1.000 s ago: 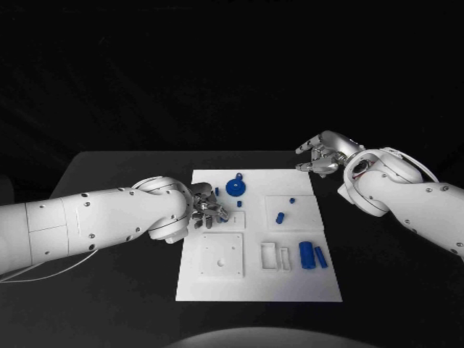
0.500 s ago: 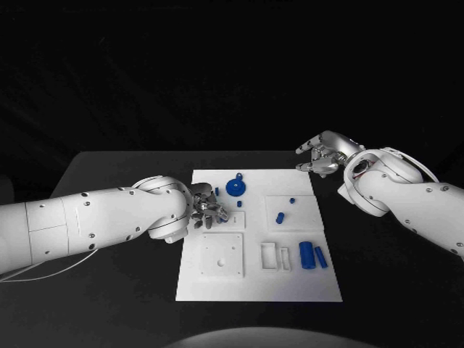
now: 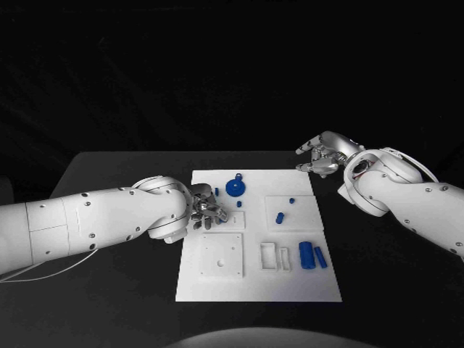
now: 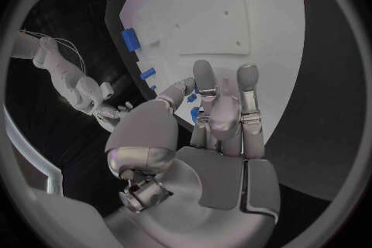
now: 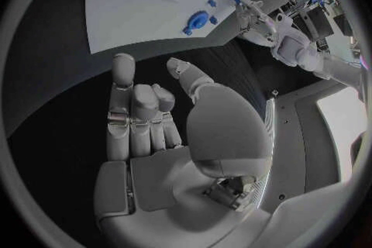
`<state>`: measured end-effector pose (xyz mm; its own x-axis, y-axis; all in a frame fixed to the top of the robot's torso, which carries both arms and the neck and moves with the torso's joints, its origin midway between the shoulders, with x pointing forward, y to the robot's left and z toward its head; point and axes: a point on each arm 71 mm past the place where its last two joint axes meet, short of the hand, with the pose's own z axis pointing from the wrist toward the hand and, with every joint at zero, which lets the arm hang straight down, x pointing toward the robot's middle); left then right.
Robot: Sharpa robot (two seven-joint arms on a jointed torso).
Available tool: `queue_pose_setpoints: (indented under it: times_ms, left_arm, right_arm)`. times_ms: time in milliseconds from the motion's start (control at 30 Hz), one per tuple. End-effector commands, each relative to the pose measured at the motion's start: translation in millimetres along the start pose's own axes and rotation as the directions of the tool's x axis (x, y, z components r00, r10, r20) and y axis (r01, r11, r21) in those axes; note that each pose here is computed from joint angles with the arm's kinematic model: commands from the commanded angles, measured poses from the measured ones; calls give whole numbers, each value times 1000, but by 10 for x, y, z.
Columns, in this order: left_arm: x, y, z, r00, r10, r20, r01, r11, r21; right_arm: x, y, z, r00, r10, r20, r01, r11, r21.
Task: Assemble the parts on the task board
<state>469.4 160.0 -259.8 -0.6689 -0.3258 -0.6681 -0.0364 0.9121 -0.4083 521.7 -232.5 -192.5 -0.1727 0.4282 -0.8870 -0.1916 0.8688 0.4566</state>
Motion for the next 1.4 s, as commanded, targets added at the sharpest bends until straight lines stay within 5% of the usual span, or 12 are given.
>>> queue_pose_setpoints:
  times_ms: [33, 1000, 1400]
  left_arm:
    - [24, 9, 8, 1000, 5, -16, -6, 1000, -10]
    - [63, 29, 49, 990, -31, -136, 25, 999, -45]
    - [-53, -44, 17, 986, -50, -157, 45, 998, -35]
  right_arm:
    - [11, 5, 2, 1000, -12, -10, 12, 1000, -4]
    - [39, -20, 8, 1000, -25, -12, 26, 1000, 1]
    - [52, -29, 12, 1000, -25, -15, 25, 1000, 4]
